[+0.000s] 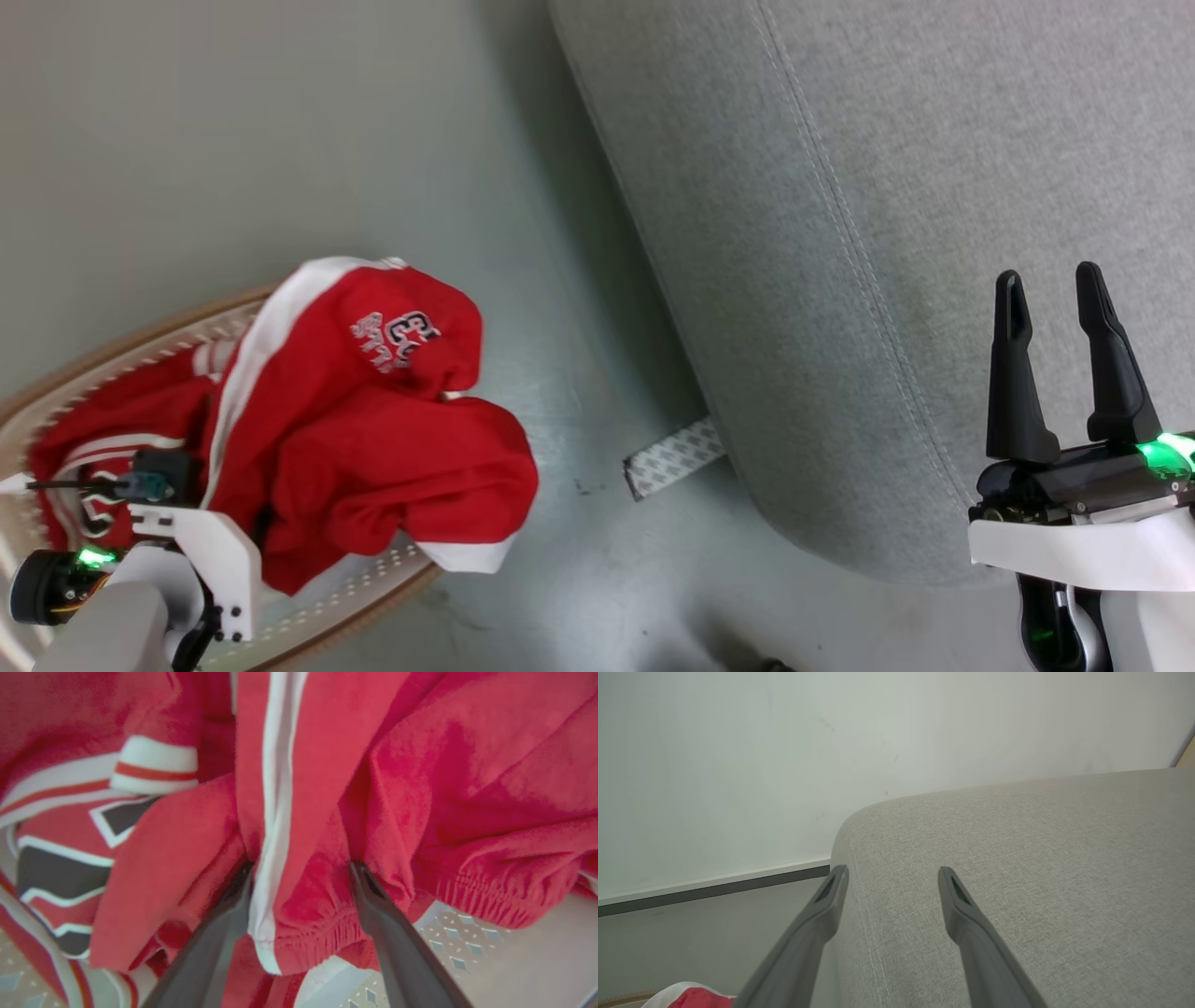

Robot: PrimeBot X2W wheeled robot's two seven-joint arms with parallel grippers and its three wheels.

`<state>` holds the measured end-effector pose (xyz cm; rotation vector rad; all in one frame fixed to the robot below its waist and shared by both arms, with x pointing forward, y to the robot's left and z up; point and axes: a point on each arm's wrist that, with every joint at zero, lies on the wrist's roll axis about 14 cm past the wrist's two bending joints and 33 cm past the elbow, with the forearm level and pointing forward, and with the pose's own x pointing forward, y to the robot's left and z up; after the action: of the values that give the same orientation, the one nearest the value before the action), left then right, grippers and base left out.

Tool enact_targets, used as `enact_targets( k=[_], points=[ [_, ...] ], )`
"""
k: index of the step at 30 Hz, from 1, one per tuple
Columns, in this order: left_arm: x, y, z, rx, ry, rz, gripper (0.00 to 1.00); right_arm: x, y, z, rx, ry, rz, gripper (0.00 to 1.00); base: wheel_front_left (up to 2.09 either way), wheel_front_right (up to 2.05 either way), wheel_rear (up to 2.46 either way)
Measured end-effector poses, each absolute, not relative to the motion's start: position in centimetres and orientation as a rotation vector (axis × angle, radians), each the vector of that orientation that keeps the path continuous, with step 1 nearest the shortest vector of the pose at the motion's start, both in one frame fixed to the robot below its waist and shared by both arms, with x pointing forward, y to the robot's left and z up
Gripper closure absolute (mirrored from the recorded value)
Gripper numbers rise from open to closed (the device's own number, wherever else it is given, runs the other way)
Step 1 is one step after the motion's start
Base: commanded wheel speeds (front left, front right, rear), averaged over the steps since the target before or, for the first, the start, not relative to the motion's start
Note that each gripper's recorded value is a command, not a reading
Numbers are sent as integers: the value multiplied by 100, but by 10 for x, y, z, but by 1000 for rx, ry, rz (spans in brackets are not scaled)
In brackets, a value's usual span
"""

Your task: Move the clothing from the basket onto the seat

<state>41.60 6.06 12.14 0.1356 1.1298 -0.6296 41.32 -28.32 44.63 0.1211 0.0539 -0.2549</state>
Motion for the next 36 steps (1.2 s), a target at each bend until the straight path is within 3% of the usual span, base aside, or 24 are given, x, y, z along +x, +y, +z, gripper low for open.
enact_targets(
  k=[4,5,6,7,20,36],
  points=[
    [410,45,110,133,1147,-681,0,410,-289,440,113,77,-275,0,0,0,0],
    [408,44,108,135,1152,-688,40,409,-290,439,110,81,-279,0,0,0,0],
    [408,44,107,141,1155,-693,88,408,-291,438,109,85,-281,0,0,0,0],
    [408,44,106,145,1156,-695,100,408,-291,438,109,86,-283,0,0,0,0],
    [411,38,132,99,1100,-684,100,416,-282,450,94,47,-242,0,0,0,0],
    [423,-8,278,-135,704,-689,100,429,-232,486,63,-55,-75,0,0,0,0]
  ],
)
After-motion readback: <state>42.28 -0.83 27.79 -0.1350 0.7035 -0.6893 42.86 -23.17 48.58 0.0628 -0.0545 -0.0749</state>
